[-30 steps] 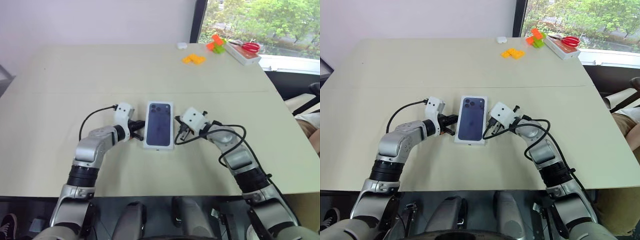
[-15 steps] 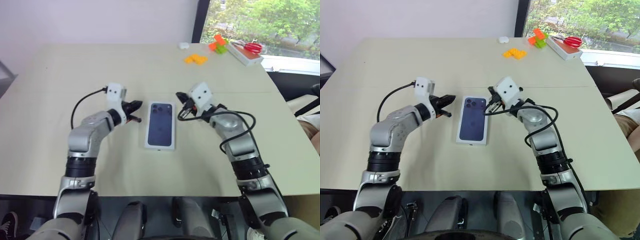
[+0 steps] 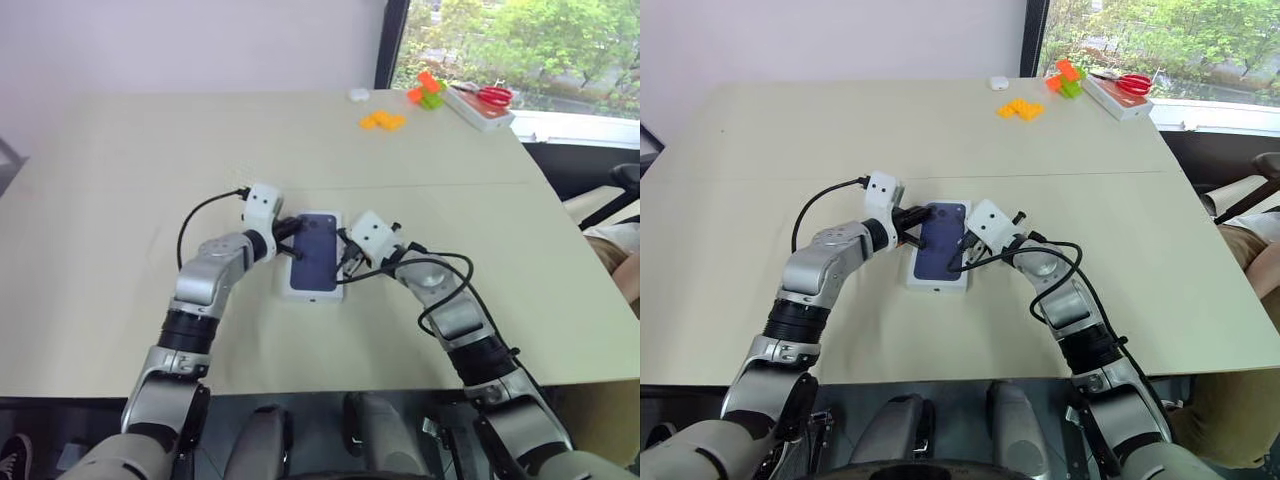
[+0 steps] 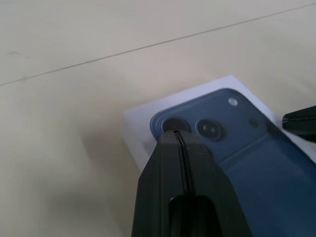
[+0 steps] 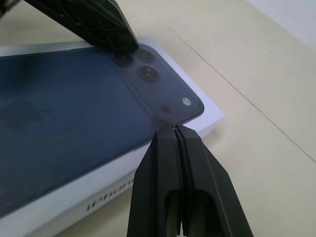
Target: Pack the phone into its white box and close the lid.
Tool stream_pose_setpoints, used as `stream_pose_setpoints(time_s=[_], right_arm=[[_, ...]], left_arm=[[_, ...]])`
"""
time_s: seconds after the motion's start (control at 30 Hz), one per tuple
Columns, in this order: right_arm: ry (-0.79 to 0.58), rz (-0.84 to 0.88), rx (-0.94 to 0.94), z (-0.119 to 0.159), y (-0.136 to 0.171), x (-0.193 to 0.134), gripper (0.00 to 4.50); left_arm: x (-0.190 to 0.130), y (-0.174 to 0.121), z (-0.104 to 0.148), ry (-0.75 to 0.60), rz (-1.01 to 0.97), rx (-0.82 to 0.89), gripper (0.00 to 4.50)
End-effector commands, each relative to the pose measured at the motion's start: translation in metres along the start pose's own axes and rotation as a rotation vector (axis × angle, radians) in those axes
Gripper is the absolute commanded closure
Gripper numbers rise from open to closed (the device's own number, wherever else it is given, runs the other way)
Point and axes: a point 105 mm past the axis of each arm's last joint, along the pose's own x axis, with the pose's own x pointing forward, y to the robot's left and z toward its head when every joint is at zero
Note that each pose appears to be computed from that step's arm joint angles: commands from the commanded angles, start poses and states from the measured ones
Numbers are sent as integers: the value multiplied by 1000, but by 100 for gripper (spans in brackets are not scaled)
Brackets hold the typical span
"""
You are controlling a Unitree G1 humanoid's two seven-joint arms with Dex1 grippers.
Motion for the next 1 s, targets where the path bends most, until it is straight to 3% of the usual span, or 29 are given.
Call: stream_pose_setpoints(time_s=[0.03,0.13,0.27,0.47,0.6,0.8,0.9,1.0], right_arm=[[-53,-26,-13,20,-14,-2,443],[-102,-27,10,32,-19,-4,443],[-179,65,36,47,-7,-22,443],[-186,261,74,42,22,-50,443],[-81,325,11,15,35,-53,443],[74,267,-81,-25,32,-46,443],[50,247,-41,-19,28,-44,443],[7,233,-34,-7,22,-42,443]], left_arm=[[-5,8,-2,11,23,-17,450],[-9,5,8,-20,-2,-23,450],[-36,-22,30,-69,-175,1,450],[-69,-34,21,-34,-281,36,450],[-77,-35,-12,53,-295,84,450],[-76,-29,-51,145,-266,112,450],[-76,-28,-52,128,-256,120,450],[-72,-25,-33,62,-239,116,450]])
